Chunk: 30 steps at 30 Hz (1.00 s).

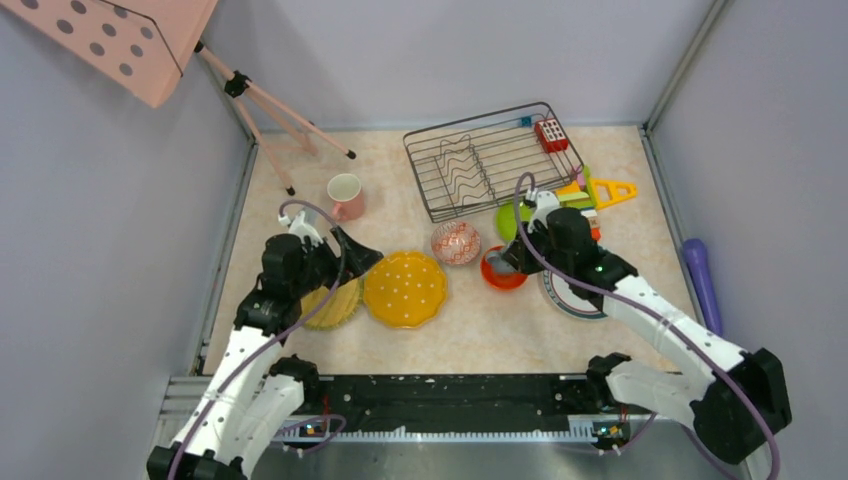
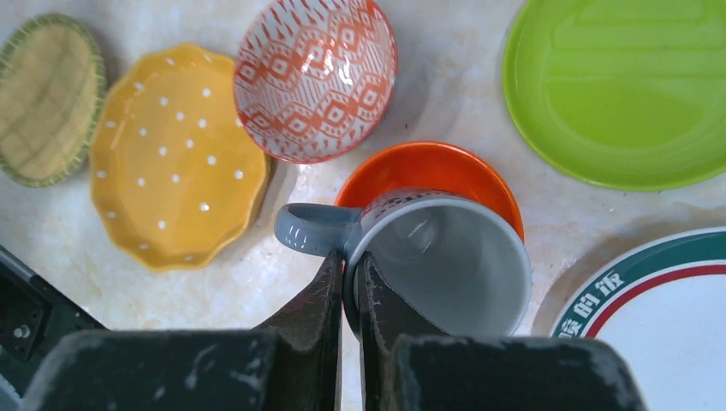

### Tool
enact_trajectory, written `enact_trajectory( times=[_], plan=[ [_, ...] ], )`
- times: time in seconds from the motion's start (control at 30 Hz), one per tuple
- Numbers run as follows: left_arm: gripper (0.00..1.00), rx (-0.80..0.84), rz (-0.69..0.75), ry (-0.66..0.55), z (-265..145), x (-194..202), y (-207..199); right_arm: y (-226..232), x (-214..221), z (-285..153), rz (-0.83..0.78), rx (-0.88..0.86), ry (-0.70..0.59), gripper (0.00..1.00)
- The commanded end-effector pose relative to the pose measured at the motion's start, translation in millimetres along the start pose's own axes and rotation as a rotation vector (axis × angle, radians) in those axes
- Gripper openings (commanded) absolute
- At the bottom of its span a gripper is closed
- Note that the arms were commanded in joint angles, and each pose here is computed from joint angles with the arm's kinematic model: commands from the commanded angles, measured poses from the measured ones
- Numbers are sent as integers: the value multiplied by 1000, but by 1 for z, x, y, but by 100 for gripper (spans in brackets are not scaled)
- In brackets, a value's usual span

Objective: Load the mixed dishes into the dish rack

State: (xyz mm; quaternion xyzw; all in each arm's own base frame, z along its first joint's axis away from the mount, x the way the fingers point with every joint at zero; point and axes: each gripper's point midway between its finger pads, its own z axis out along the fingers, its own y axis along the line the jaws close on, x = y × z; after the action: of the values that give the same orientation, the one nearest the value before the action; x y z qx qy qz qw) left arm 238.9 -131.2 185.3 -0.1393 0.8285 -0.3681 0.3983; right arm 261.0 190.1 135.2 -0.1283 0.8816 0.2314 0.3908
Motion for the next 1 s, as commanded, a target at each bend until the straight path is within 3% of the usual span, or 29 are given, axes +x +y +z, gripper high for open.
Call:
enact_trajectory(
  times=[0.0,0.3,0.97],
  plan=[
    [86,105,-31,-5,10,4,-31,27,-65,-34,-59,-84,-264,0],
    [85,202,-106,83,21,25,-72,50,-93,-72,-52,-222,-519,0],
    [77,435,-356,118,18,33,-151,92,-96,-93,-152,-501,-684,0]
  ],
)
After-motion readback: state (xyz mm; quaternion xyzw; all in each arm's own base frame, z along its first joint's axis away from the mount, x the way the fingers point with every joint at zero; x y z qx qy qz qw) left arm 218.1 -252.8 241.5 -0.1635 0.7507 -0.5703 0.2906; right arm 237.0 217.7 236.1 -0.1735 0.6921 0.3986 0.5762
